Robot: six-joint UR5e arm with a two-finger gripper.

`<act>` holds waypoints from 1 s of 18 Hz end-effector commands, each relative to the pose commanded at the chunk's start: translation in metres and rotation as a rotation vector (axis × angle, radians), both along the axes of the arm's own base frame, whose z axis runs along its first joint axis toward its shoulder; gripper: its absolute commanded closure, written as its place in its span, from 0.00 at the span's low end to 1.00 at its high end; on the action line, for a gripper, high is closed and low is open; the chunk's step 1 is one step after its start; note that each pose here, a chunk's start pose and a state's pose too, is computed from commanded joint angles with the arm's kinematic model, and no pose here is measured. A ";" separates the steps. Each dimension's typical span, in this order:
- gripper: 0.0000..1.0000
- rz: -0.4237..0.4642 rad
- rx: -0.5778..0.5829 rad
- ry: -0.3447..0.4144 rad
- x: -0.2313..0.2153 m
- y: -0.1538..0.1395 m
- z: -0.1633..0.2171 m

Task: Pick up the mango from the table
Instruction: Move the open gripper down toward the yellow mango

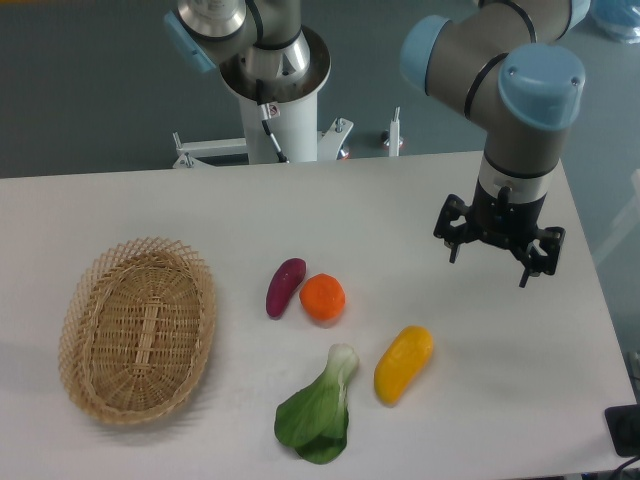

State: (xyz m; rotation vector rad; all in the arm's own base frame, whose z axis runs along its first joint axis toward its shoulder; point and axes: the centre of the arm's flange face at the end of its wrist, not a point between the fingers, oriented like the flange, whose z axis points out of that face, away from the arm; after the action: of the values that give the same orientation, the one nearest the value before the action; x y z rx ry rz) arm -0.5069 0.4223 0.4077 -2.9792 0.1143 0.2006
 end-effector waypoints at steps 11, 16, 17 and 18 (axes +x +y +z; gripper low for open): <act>0.00 0.100 0.100 -0.035 0.001 0.012 -0.005; 0.00 0.136 0.156 0.012 0.003 0.030 -0.020; 0.00 0.129 0.161 0.020 0.006 0.036 -0.026; 0.00 0.139 0.166 0.022 0.006 0.039 -0.032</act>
State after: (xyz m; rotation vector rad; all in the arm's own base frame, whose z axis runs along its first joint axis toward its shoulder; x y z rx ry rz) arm -0.5006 0.4617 0.3761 -2.8208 -0.1032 0.2459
